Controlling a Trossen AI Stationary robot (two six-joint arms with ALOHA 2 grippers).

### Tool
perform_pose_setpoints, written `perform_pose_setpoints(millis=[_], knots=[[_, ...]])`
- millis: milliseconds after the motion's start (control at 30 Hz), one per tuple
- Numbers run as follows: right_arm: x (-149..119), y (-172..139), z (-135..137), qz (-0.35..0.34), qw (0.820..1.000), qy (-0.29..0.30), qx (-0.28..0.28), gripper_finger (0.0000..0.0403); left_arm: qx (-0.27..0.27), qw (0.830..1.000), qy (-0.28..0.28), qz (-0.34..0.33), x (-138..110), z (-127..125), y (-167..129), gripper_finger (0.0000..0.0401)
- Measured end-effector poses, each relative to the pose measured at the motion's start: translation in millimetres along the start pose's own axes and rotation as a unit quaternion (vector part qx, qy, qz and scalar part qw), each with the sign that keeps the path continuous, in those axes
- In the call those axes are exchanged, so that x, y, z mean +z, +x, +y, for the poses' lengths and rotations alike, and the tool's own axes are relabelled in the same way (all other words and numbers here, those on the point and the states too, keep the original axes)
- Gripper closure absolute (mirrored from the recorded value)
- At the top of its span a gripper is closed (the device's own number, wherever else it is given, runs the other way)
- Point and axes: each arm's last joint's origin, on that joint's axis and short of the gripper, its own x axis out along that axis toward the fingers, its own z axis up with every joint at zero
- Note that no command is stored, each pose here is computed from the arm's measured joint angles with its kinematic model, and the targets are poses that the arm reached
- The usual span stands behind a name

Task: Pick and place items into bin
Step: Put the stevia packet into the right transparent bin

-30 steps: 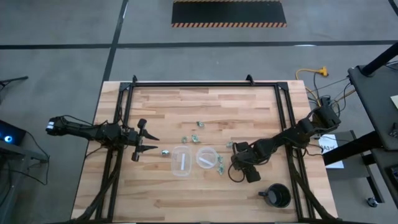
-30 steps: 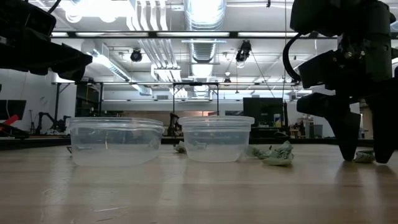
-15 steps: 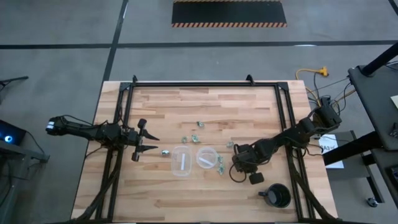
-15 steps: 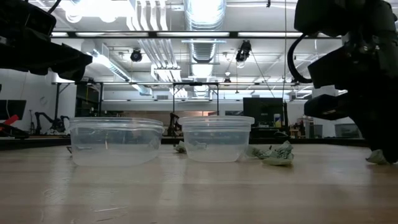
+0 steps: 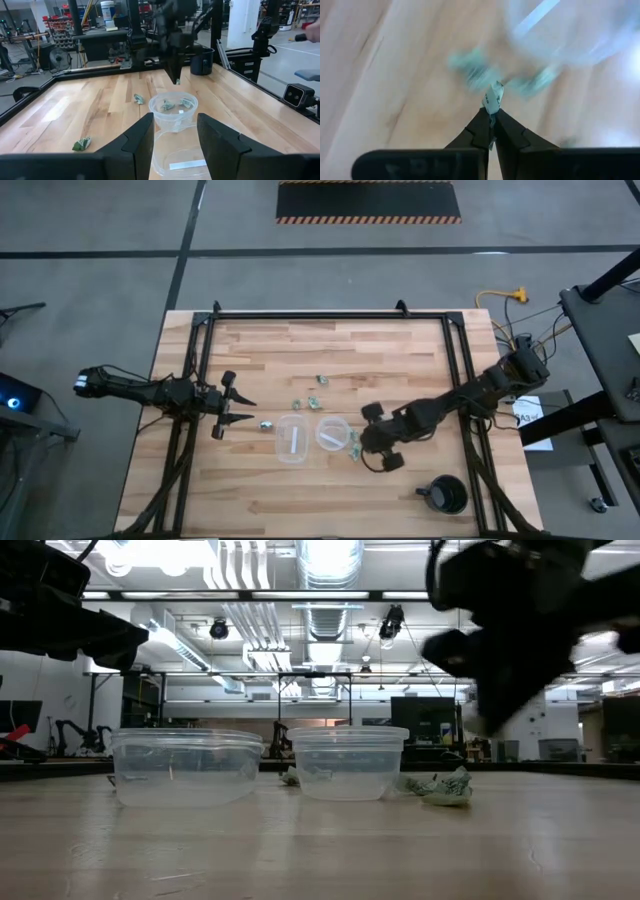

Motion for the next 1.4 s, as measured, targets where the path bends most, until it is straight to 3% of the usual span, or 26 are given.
perform_pose_setpoints(millis=[300,467,633,833,900,1100,1400], knots=[[25,2,-20,-0.172,0.983,0.060,-0.029,0.0394,0.000,1.000,0.000,0.000,0,0,0,0.0266],[28,9,-24,-0.279,0.956,0.087,-0.034,0.0394,0.000,1.000,0.000,0.000,0,0,0,0.0266],[16,27,-25,-0.337,0.935,0.105,-0.036,0.0394,0.000,1.000,0.000,0.000,0,0,0,0.0266],[3,45,-25,-0.418,0.898,0.127,-0.054,0.0394,0.000,1.000,0.000,0.000,0,0,0,0.0266],[1,49,-25,-0.430,0.891,0.138,-0.050,0.0394,0.000,1.000,0.000,0.000,0,0,0,0.0266],[-4,59,-24,-0.412,0.899,0.145,-0.044,0.0394,0.000,1.000,0.000,0.001,0,0,0,0.0266],[-1,55,-24,-0.421,0.895,0.135,-0.050,0.0394,0.000,1.000,0.000,0.000,0,0,0,0.0266]])
